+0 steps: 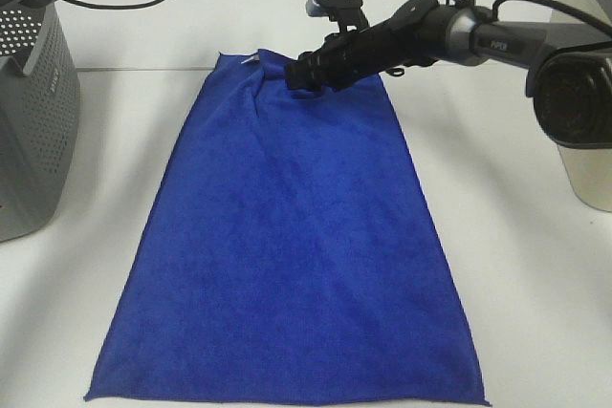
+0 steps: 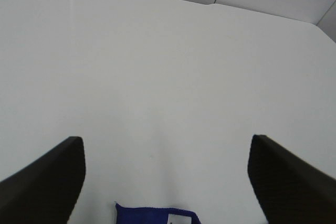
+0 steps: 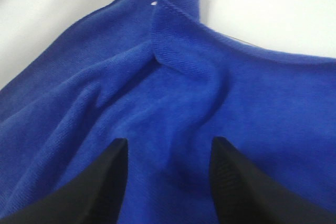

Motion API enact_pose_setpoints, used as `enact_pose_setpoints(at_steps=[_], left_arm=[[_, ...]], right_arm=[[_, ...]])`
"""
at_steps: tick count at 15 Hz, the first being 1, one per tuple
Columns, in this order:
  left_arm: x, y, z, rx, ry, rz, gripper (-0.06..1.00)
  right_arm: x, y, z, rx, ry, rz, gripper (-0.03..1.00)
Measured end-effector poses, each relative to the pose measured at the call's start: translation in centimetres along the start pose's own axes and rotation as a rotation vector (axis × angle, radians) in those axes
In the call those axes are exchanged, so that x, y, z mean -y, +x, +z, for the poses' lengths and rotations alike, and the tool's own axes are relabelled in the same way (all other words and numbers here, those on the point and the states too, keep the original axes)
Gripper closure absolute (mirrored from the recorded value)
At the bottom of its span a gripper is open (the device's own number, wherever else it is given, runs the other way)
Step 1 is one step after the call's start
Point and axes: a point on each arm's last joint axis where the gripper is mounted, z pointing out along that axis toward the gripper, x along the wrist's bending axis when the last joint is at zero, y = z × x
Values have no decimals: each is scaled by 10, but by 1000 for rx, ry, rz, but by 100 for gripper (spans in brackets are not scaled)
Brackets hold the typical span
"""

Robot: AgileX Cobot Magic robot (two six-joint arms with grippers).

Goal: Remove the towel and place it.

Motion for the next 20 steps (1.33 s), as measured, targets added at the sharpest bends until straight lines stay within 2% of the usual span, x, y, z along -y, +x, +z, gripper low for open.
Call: enact_pose_setpoints(at_steps=[2,4,6,8,10,11,12,13,15,17,20], left_arm=[[-10,-4,-5,7,-6,1,17],[-19,-9,-13,15,16,5,17],[-23,-13,-21,22,110,42,17],[-31,-20,-38,26,245,113,17],[-43,-27,-63,25,391,164,17],[-50,-29,-71,22,410,176,17],[-60,-33,-87,7,469,182,17],[-77,-37,-119,-43,574,194,17],[-99,-40,-149,-87,603,220,17],[-118,-34,-167,-128,568,178,17],[-143,0,-187,-228,507,63,17]], right_arm=[[-17,-4,-24,61,29,-20,48],[-44,5,-58,65,39,-60,48],[-66,22,-94,27,71,-76,48],[-85,38,-135,36,121,-84,48],[-94,45,-171,124,190,-36,48],[-97,46,-182,160,206,-16,48],[-101,49,-203,223,236,30,48],[-108,46,-250,334,251,123,48],[-111,30,-303,393,225,225,48],[-109,6,-348,446,159,326,48],[-103,-10,-394,515,98,400,48]])
